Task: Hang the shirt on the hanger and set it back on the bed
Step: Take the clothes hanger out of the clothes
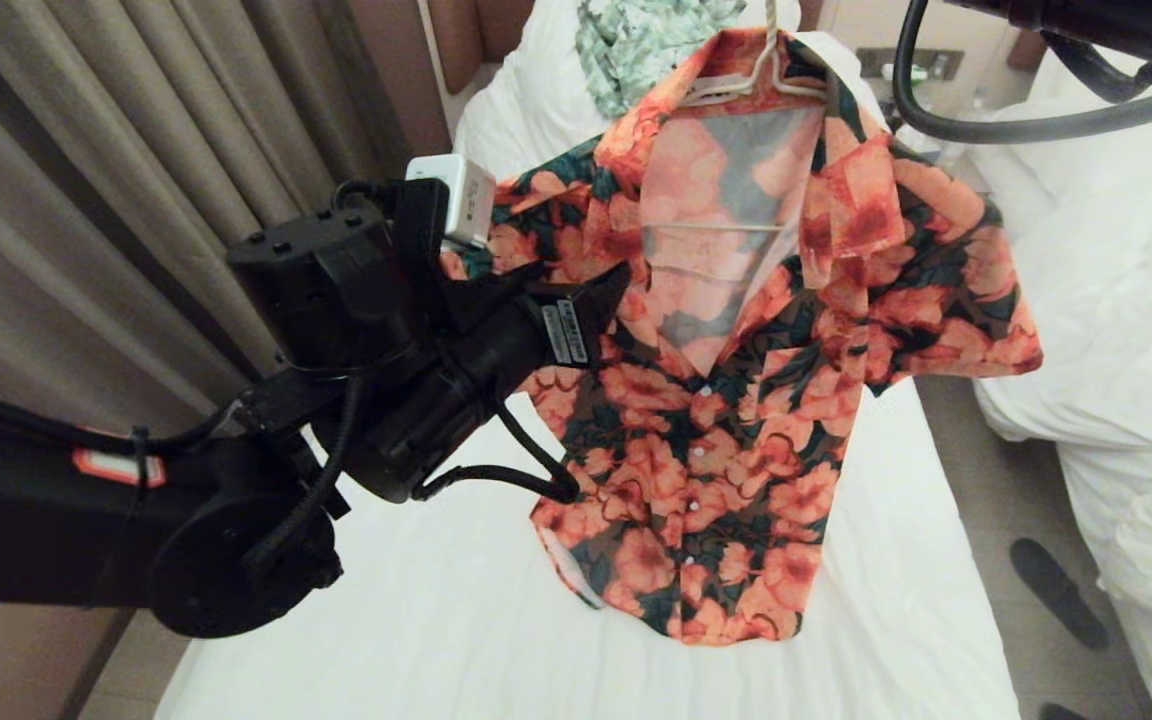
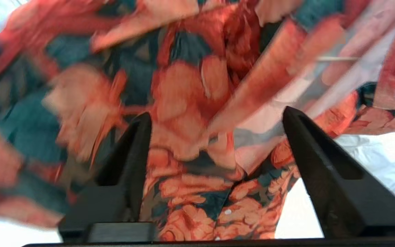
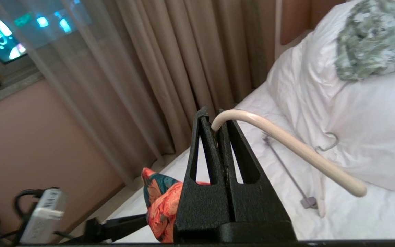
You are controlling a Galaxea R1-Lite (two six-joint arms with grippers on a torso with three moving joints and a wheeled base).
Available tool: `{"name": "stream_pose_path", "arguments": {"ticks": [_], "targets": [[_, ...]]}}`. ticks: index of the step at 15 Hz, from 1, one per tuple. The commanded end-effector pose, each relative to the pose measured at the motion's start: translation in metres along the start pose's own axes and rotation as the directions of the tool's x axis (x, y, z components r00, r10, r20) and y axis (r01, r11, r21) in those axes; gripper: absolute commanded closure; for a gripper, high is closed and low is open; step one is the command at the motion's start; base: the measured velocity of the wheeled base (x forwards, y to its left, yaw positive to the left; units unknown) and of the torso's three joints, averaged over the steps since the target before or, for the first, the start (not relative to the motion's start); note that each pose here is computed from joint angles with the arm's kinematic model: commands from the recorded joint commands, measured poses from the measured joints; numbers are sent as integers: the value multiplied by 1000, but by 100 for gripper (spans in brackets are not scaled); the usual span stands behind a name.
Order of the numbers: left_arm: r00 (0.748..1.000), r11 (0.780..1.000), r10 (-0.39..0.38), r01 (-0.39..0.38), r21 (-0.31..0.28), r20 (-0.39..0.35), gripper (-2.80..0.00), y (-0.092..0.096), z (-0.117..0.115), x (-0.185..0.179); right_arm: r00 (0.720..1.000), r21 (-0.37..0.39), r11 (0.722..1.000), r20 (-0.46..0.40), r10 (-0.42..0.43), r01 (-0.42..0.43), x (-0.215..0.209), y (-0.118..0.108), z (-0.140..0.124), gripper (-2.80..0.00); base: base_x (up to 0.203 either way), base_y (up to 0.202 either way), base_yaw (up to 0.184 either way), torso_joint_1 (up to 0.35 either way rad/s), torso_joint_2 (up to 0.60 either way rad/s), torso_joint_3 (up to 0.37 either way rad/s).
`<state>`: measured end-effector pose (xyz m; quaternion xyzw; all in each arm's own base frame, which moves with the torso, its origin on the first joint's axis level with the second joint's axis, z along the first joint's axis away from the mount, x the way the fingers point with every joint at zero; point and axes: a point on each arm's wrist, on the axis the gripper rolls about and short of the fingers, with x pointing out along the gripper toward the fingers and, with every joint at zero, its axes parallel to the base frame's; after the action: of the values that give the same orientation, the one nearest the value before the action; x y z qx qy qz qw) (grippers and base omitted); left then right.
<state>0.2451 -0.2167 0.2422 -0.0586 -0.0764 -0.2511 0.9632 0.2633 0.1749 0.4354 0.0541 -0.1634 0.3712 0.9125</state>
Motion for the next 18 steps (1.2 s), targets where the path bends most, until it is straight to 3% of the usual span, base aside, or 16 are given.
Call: {"name": "stream_pose_path", "arguments": {"ticks": [1,8,9,14,18], "targets": [[1000,1000,4,-4,1,-3,-280,0,-7,4,1000,4,1000,-2,11,-11,1,3,-1,0,0,0,0,0,0,0],[998,1000,1,0,-7,62,-280,0,-1,3,1000,13,1000,-15,27,-26,4,8,-6,0,0,0,0,0,0,0],[998,1000,-1,0,8,59,0,0,-2,2,999,14,1000,-16,28,-27,5,9,-7,0,0,0,0,0,0,0],[998,1000,-23,23,12,57,0,-5,-3,-1,999,16,999,-22,31,-30,7,10,-10,0,0,0,0,0,0,0],[992,998,-67,69,-14,107,0,-18,16,-15,999,28,999,-22,38,-38,11,20,-13,0,0,0,0,0,0,0]]}}
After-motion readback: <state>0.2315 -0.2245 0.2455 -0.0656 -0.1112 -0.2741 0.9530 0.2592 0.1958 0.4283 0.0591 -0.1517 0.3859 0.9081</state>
